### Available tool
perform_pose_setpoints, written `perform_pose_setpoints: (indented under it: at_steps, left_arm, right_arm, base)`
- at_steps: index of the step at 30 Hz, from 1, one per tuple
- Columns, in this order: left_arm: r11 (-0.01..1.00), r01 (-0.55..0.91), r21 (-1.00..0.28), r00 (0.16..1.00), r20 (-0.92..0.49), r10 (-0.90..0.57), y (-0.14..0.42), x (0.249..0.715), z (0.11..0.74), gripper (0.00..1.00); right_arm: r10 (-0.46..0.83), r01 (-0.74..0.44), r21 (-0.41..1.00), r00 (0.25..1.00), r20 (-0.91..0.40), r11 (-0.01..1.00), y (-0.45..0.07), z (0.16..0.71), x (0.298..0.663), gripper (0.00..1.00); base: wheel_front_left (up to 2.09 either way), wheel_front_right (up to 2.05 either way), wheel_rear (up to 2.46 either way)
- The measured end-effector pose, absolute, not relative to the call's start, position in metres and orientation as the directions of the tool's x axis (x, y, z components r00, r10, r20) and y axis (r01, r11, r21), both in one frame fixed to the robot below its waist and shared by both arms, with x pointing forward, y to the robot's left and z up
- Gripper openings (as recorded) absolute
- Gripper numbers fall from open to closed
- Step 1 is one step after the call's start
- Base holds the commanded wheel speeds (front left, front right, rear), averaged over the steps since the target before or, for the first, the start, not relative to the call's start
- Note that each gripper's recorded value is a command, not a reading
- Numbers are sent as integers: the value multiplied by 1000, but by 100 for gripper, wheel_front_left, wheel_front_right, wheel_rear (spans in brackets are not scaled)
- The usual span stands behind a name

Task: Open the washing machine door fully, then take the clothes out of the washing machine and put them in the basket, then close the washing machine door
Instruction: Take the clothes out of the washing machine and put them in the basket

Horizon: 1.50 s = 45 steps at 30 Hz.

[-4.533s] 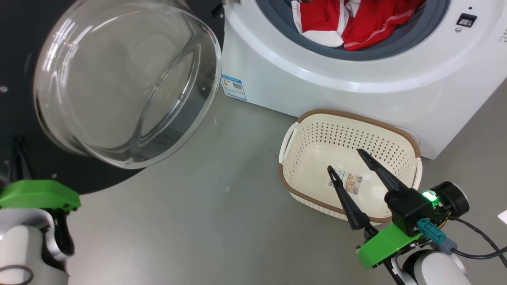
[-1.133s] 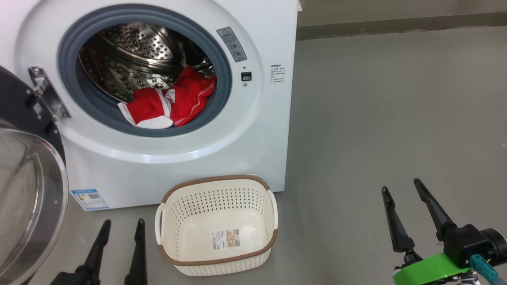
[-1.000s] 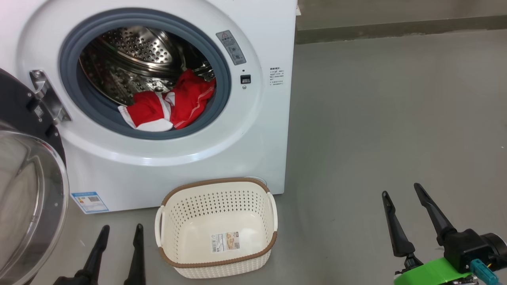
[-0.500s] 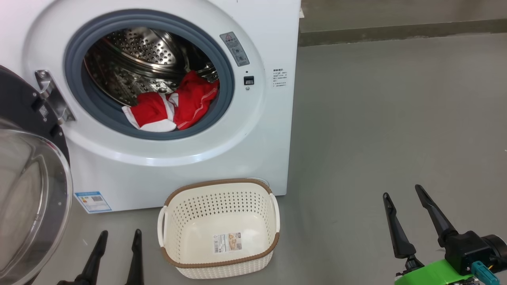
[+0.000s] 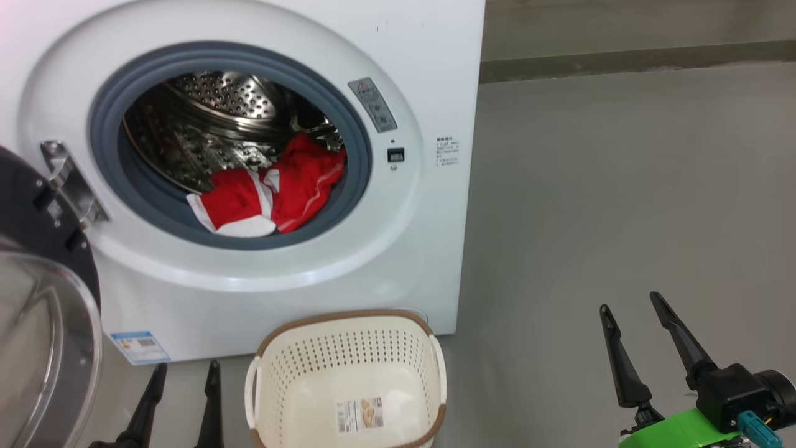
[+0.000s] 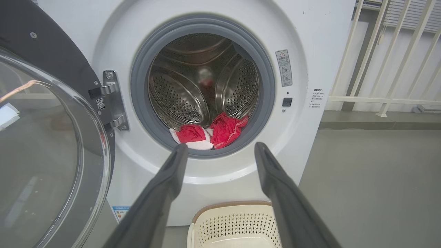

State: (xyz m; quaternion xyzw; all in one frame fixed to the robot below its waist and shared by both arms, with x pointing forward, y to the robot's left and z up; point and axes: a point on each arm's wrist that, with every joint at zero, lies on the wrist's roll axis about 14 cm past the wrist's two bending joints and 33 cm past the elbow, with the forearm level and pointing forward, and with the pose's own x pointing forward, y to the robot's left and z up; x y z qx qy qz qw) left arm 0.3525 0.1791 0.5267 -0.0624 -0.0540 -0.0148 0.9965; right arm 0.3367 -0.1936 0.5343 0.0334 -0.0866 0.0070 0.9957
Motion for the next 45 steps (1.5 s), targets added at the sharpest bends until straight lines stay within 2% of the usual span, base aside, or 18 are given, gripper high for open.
perform_pose_setpoints:
  at_steps: [12, 45]
  left_arm:
    - [990, 42, -134, 992, 128, -25, 178, 351, 532, 100]
    - [986, 37, -163, 989, 145, -13, 175, 361, 536, 100]
  right_arm:
    - [15, -27, 65, 985, 175, 997, -191, 535, 337, 100]
    - [55, -63, 59, 989, 136, 996, -179, 523, 347, 100]
  base:
    - [119, -118, -1]
    - [2, -2, 0]
